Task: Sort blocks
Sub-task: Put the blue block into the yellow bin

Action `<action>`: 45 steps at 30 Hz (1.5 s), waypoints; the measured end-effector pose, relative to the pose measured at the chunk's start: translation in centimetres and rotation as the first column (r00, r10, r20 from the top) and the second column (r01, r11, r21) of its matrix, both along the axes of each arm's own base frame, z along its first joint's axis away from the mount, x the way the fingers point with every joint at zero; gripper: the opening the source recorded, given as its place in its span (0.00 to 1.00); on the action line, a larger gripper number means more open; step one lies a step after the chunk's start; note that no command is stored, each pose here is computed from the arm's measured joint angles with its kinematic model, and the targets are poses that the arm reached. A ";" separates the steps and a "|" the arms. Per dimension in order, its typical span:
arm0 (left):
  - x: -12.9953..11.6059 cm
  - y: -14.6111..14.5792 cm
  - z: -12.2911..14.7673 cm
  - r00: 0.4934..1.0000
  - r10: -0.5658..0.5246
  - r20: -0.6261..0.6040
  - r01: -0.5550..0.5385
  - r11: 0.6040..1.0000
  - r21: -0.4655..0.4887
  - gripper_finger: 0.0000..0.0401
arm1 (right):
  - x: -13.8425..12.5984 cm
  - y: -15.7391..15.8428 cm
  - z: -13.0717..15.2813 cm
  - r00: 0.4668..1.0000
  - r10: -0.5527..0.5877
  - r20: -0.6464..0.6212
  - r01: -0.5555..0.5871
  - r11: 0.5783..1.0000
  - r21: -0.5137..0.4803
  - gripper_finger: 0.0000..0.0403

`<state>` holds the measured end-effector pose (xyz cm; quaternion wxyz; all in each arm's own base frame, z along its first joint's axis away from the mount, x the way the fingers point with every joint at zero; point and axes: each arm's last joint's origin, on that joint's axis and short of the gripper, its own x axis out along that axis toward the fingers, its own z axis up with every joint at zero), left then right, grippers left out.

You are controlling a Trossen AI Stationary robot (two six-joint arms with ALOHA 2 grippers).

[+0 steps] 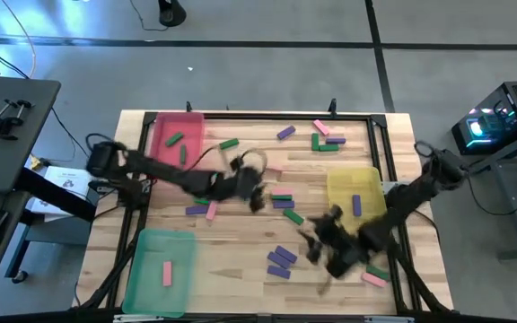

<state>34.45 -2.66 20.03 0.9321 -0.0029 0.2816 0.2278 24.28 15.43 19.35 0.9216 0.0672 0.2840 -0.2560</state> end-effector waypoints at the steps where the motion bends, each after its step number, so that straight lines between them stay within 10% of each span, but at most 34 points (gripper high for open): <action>1: -0.8 -1.1 0.2 0.999 -0.023 0.026 0.024 1.000 -0.013 0.38 | 1.1 -1.6 0.5 0.999 -0.002 -0.044 0.002 1.000 0.003 0.53; 8: -5.1 -7.1 2.2 0.982 -0.138 0.133 0.141 0.990 -0.017 0.36 | 6.5 -16.7 3.4 0.954 0.098 -0.282 -0.099 0.995 0.010 0.53; 19: -9.0 -9.9 0.9 0.992 -0.059 0.116 0.037 0.982 0.183 0.36 | 6.5 -33.2 0.6 0.821 0.318 -0.474 -0.343 0.939 0.036 0.53; 34: -9.1 -9.2 0.5 0.995 -0.032 0.090 0.008 0.966 0.257 0.36 | 11.0 -40.3 -3.0 0.510 0.530 -0.677 -0.577 0.795 0.187 0.53; 45: -8.8 -9.3 0.8 0.995 -0.087 0.051 0.064 0.935 0.350 0.36 | 11.3 -40.9 -5.6 0.433 0.466 -0.772 -0.523 0.827 0.206 0.46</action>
